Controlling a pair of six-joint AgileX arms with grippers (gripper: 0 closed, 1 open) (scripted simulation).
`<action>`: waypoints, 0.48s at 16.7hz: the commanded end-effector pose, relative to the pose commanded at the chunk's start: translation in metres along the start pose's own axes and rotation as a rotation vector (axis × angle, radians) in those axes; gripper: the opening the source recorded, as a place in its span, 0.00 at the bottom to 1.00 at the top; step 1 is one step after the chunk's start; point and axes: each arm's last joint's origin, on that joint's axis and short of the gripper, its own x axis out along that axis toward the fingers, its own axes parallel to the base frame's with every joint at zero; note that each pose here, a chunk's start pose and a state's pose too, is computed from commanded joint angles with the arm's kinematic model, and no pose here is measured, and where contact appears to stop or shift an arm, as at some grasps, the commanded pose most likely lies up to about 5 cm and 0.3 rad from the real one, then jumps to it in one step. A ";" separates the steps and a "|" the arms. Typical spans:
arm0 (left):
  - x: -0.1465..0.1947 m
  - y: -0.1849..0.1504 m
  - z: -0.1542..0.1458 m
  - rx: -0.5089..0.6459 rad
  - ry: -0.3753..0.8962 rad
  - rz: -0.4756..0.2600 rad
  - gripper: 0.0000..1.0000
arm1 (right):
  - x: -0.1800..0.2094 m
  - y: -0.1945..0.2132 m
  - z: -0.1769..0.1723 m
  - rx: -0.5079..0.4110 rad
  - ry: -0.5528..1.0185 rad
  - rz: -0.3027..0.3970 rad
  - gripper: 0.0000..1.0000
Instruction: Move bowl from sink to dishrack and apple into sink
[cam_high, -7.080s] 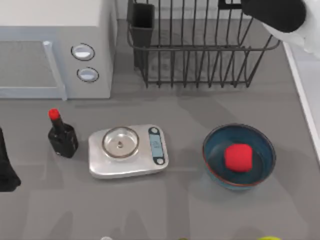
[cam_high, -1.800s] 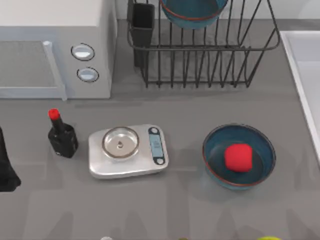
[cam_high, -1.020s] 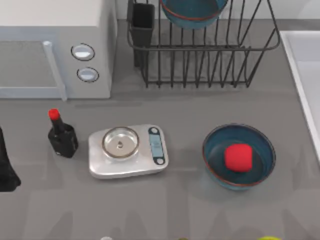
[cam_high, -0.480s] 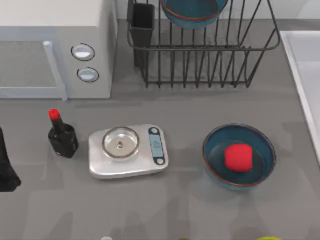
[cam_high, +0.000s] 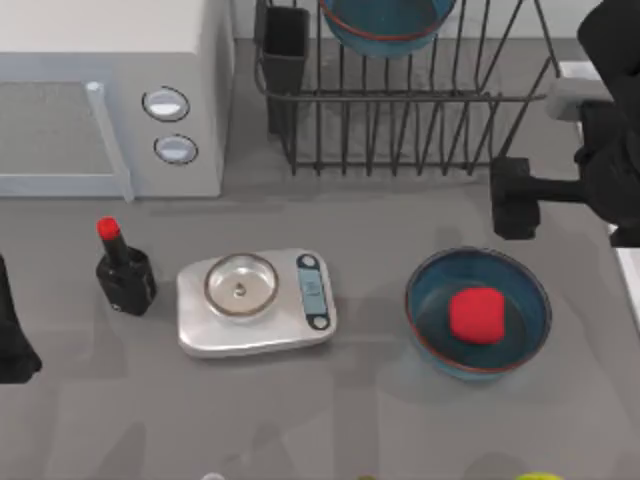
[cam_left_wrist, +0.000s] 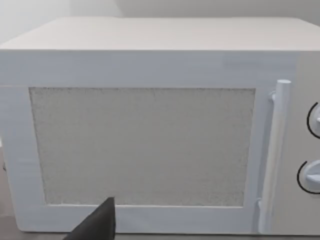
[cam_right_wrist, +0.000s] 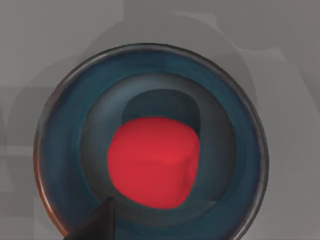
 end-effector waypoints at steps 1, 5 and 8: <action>0.000 0.000 0.000 0.000 0.000 0.000 1.00 | 0.012 0.011 0.008 0.001 0.063 -0.022 1.00; 0.000 0.000 0.000 0.000 0.000 0.000 1.00 | 0.052 0.043 0.024 0.000 0.239 -0.100 1.00; 0.000 0.000 0.000 0.000 0.000 0.000 1.00 | 0.064 0.053 0.026 -0.001 0.287 -0.125 1.00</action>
